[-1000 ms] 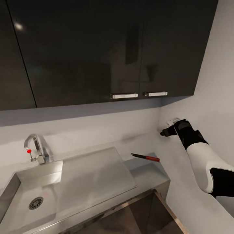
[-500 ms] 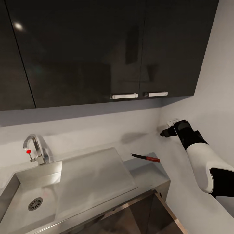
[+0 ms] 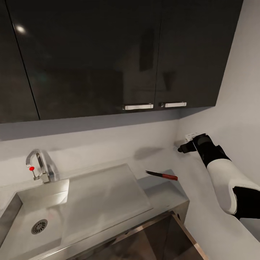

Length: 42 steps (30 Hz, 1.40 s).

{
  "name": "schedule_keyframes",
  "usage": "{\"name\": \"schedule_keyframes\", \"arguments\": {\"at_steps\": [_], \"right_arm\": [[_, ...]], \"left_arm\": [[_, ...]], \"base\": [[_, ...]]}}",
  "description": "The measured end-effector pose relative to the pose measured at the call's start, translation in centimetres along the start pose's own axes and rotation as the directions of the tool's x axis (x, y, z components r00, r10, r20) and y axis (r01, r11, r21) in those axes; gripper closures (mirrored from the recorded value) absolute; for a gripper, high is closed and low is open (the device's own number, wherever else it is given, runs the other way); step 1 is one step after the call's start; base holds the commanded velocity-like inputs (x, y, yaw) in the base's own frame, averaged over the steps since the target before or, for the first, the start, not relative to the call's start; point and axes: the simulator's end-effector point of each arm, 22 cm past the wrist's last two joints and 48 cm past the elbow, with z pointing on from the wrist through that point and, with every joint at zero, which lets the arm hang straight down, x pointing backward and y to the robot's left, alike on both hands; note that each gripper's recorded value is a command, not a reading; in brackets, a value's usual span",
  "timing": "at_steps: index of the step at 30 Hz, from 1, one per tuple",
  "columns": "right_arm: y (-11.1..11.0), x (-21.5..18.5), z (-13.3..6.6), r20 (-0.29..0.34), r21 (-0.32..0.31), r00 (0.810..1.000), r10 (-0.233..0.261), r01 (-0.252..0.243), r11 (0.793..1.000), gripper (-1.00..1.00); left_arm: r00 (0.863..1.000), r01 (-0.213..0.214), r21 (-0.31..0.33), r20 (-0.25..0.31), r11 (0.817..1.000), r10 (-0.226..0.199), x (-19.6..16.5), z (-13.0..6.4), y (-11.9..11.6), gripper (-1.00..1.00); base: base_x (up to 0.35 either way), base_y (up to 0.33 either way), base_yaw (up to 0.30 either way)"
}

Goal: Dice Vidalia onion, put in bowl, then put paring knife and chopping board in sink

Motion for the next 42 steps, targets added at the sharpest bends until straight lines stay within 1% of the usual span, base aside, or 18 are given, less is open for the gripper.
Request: {"name": "schedule_keyframes", "arguments": {"at_steps": [12, 23, 30, 40, 42], "right_arm": [[0.6, 0.4, 0.3, -0.012, -0.014, 1.0, -0.002, 0.002, 1.0, -1.0], [1.1, 1.0, 1.2, -0.025, -0.024, 1.0, -0.006, 0.005, 1.0, -1.0], [2.1, 1.6, 1.8, -0.037, -0.07, 0.999, -0.006, 0.004, 0.998, -1.0], [2.6, 2.3, 2.7, -0.048, -0.086, 0.999, -0.009, 0.005, 0.996, -1.0], [3.0, 2.3, 2.8, -0.043, -0.104, 0.999, -0.012, 0.008, 0.995, -1.0]], "left_arm": [[1.0, 0.0, 0.0, -0.001, 1.0, 0.0, 0.0, 0.0, 0.0, -1.0], [1.0, -0.001, 0.0, -0.017, 1.0, 0.001, 0.6, 0.1, 0.0, -1.0], [1.0, -0.002, -0.001, -0.029, 1.0, 0.002, 1.1, 0.2, 0.0, -1.0], [0.999, -0.004, -0.001, -0.044, 1.0, 0.004, 1.7, 0.2, 0.0, -1.0], [0.999, -0.004, -0.001, -0.048, 1.0, 0.004, 1.8, 0.3, 0.0, -1.0]], "base": [[0.0, 0.0, 0.0], [0.0, 0.0, 0.0], [0.0, 0.0, 0.0], [0.0, 0.0, 0.0], [0.0, 0.0, 0.0]]}}
